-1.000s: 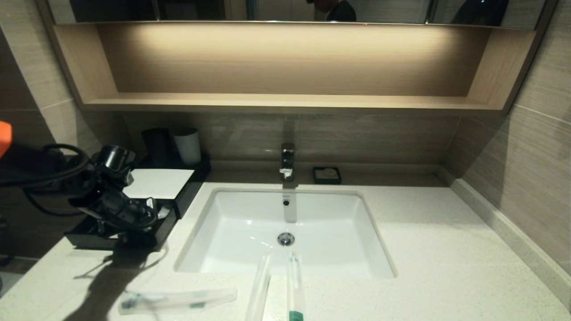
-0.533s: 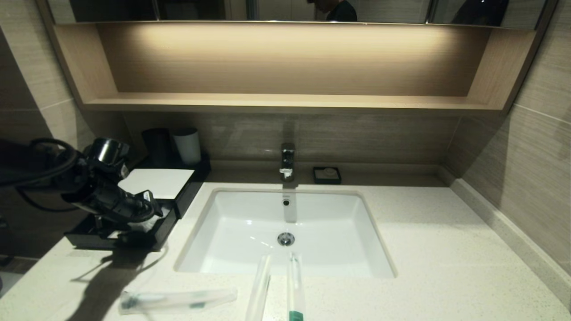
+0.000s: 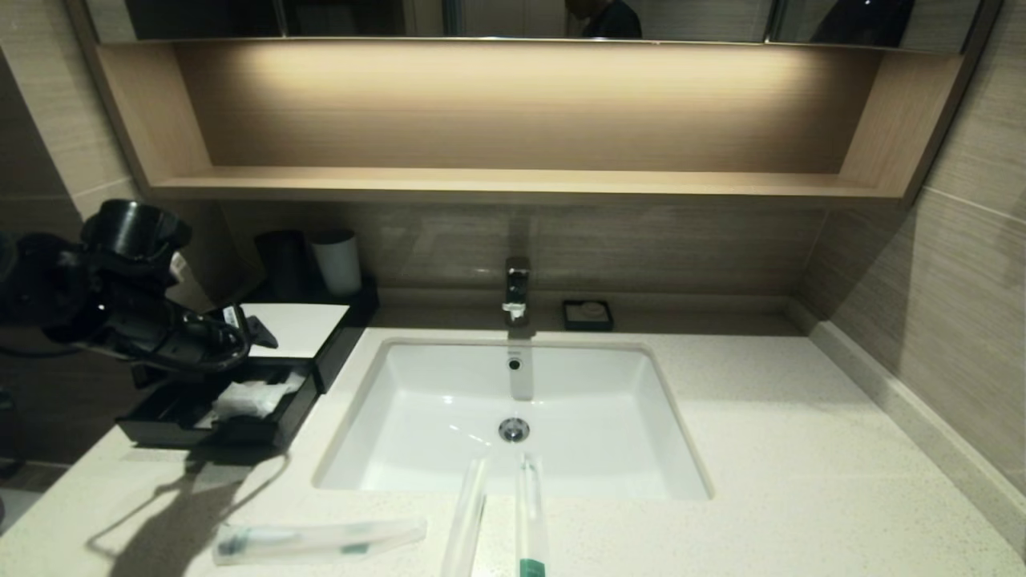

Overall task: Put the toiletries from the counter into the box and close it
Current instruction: Place the bathroom toiletry into the drawer, then pick up the bathroom toiletry

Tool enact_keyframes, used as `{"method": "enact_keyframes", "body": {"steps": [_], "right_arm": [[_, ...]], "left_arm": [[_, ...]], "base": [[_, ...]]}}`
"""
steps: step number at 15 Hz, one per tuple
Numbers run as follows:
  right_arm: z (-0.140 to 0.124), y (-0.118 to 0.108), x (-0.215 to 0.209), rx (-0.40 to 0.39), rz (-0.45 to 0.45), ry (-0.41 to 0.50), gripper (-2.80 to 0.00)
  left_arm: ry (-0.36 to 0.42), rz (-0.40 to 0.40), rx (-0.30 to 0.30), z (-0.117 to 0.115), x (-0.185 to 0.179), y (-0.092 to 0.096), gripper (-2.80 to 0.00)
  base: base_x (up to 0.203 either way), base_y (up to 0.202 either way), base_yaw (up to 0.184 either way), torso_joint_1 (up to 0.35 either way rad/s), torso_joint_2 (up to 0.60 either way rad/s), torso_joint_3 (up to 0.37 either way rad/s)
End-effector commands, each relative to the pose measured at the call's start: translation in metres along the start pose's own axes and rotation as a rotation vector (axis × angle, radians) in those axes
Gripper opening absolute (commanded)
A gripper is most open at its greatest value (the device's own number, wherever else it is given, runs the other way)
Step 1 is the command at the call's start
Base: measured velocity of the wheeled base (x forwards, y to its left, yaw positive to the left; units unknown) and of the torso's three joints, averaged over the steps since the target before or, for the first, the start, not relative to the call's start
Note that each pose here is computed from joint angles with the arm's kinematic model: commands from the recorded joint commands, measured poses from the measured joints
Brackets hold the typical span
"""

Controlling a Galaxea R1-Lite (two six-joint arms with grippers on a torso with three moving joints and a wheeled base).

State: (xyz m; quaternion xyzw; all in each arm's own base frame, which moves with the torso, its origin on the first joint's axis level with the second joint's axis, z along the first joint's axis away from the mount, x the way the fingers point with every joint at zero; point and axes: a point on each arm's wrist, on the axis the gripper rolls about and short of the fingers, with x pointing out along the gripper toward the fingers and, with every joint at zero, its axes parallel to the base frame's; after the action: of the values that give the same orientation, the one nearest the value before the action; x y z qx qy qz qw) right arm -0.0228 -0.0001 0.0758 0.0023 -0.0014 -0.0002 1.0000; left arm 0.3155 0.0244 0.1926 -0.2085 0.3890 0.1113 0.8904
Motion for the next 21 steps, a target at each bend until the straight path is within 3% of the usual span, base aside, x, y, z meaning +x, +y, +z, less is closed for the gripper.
{"method": "enact_keyframes", "body": {"steps": [1,2,4,8,11,14,20,21], "right_arm": [[0.000,0.000,0.000,0.000,0.000,0.001,-2.80],[0.000,0.000,0.000,0.000,0.000,0.001,-2.80],[0.000,0.000,0.000,0.000,0.000,0.001,-2.80],[0.000,0.000,0.000,0.000,0.000,0.001,-2.80],[0.000,0.000,0.000,0.000,0.000,0.001,-2.80],[0.000,0.000,0.000,0.000,0.000,0.001,-2.80],[0.000,0.000,0.000,0.000,0.000,0.001,-2.80],[0.000,0.000,0.000,0.000,0.000,0.001,-2.80]], "left_arm": [[-0.070,-0.028,-0.006,-0.001,-0.034,0.001,0.00],[-0.074,-0.032,-0.005,-0.004,-0.039,0.002,-2.80],[-0.072,-0.054,0.000,-0.009,-0.046,0.003,-2.80],[-0.131,-0.189,0.033,-0.017,-0.070,0.001,-2.80],[-0.086,-0.293,0.177,-0.037,-0.080,-0.003,-2.80],[0.016,-0.337,0.255,-0.059,-0.078,-0.020,-2.80],[0.363,-0.327,0.388,-0.099,-0.094,-0.045,-2.80],[0.392,-0.333,0.407,-0.103,-0.099,-0.048,-2.80]], "base": [[0.000,0.000,0.000,0.000,0.00,0.000],[0.000,0.000,0.000,0.000,0.00,0.000],[0.000,0.000,0.000,0.000,0.00,0.000],[0.000,0.000,0.000,0.000,0.00,0.000],[0.000,0.000,0.000,0.000,0.00,0.000],[0.000,0.000,0.000,0.000,0.00,0.000],[0.000,0.000,0.000,0.000,0.00,0.000],[0.000,0.000,0.000,0.000,0.00,0.000]]}}
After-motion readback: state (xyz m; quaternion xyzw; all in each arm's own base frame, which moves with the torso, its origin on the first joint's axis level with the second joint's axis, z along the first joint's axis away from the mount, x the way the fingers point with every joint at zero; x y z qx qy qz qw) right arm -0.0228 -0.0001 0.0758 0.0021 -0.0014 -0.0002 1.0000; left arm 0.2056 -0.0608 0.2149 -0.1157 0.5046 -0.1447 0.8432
